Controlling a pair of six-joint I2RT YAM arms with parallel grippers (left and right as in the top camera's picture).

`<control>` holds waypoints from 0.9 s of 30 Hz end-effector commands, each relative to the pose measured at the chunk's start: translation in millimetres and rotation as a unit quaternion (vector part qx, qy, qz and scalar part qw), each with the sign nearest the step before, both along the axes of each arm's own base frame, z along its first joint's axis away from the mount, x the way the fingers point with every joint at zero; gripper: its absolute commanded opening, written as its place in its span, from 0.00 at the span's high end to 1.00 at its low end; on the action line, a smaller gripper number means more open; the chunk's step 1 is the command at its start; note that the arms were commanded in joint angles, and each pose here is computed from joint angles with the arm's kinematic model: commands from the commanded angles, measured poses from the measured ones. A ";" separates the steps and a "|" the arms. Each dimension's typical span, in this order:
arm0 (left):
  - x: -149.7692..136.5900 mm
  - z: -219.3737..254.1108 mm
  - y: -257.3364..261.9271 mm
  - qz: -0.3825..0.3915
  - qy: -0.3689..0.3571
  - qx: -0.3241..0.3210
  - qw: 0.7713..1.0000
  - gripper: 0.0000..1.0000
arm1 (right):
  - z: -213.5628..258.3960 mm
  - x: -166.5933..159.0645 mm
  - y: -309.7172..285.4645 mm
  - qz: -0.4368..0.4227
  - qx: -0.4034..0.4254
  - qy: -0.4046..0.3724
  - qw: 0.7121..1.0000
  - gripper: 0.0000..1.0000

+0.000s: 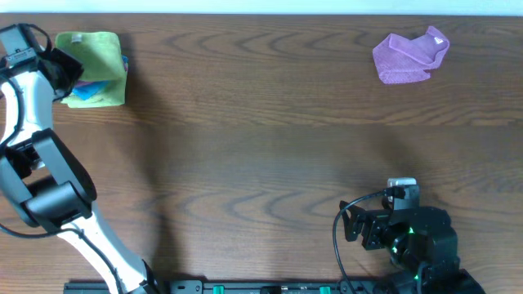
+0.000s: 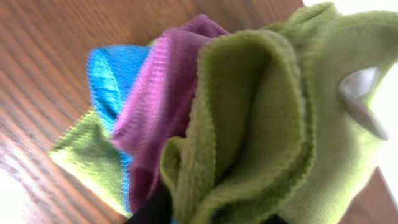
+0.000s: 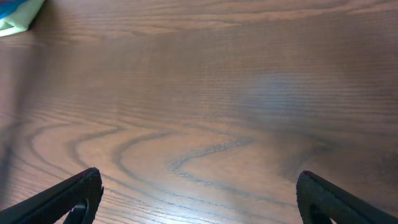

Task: Fold the cloth
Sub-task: 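Lower the green cloth onto the stack and open the left gripper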

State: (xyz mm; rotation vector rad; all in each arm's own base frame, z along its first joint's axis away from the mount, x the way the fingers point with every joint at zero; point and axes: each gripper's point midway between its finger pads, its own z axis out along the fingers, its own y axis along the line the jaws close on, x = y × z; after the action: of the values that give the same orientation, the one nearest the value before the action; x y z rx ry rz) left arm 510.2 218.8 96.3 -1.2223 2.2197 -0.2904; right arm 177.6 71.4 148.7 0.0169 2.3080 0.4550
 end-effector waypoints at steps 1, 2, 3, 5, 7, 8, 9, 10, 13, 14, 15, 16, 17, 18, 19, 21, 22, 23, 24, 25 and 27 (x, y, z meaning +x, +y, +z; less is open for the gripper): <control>-2.8 4.0 16.6 0.014 0.001 0.013 1.000 0.50 | -0.4 0.8 -3.0 -0.011 0.001 0.001 1.000 0.01; -3.6 4.8 18.6 0.016 0.000 0.013 1.000 0.44 | -0.4 0.8 -3.0 -0.011 0.001 0.001 1.000 0.01; -4.5 6.8 20.3 0.018 -0.002 0.014 1.000 0.39 | -0.4 0.8 -3.0 -0.011 0.001 0.001 1.000 0.01; -6.0 10.8 23.1 0.020 -0.005 0.015 1.000 0.26 | -0.4 0.8 -3.0 -0.011 0.001 0.001 1.000 0.01; -6.8 15.9 24.8 0.022 -0.009 0.017 1.000 0.05 | -0.4 0.8 -3.0 -0.011 0.001 0.001 1.000 0.01; -7.0 19.6 25.2 0.022 -0.012 0.019 0.999 0.05 | -0.4 0.8 -3.0 -0.011 0.001 0.001 1.000 0.01; -7.5 24.1 26.3 0.024 -0.016 0.021 0.999 0.05 | -0.4 0.8 -3.0 -0.011 0.001 0.001 1.000 0.01; -7.9 28.2 26.9 0.024 -0.019 0.023 0.999 0.05 | -0.4 0.8 -3.0 -0.011 0.001 0.001 1.000 0.01; -9.2 47.1 27.8 0.024 -0.034 0.032 0.999 0.05 | -0.4 0.8 -3.0 -0.011 0.001 0.001 1.000 0.01; -9.6 53.2 27.8 0.024 -0.039 0.035 0.998 0.05 | -0.4 0.8 -3.0 -0.011 0.001 0.001 1.000 0.01; -10.3 60.0 28.1 0.025 -0.045 0.038 0.998 0.05 | -0.4 0.8 -3.0 -0.011 0.001 0.001 1.000 0.01; -11.3 68.0 28.5 0.026 -0.051 0.041 0.998 0.04 | -0.4 0.8 -3.0 -0.011 0.001 0.001 1.000 0.01; -12.3 74.9 28.4 0.026 -0.056 0.044 0.997 0.05 | -0.4 0.8 -3.0 -0.011 0.001 0.001 1.000 0.01; -13.9 83.5 27.9 0.027 -0.063 0.047 0.997 0.05 | -0.4 0.8 -3.0 -0.011 0.001 0.001 1.000 0.00; -15.3 89.5 27.2 0.027 -0.066 0.049 0.996 0.05 | -0.4 0.8 -3.0 -0.011 0.001 0.001 1.000 0.01; -17.3 103.6 21.9 0.020 -0.079 0.046 0.996 0.05 | -0.4 0.8 -3.0 -0.011 0.001 0.001 1.000 0.01; -18.3 109.4 19.1 0.017 -0.084 0.044 0.995 0.05 | -0.4 0.8 -3.0 -0.011 0.001 0.001 1.000 0.01; -18.3 117.4 14.6 0.009 -0.094 0.039 0.995 0.04 | -0.4 0.8 -3.0 -0.011 0.001 0.001 1.000 0.01; -18.1 124.3 9.5 0.001 -0.103 0.035 0.994 0.05 | -0.4 0.8 -3.0 -0.011 0.001 0.001 1.000 0.01; -18.1 131.2 4.1 -0.008 -0.111 0.029 0.993 0.04 | -0.4 0.8 -3.0 -0.011 0.001 0.001 1.000 0.01; -17.6 141.3 -6.3 -0.026 -0.127 0.014 0.991 0.05 | -0.4 0.8 -3.0 -0.011 0.001 0.001 1.000 0.01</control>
State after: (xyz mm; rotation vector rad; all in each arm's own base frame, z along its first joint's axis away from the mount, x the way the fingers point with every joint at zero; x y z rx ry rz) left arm 490.0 223.7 213.4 -1.1300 2.0430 -0.3320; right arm 177.6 71.3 148.6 0.0171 2.3083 0.4545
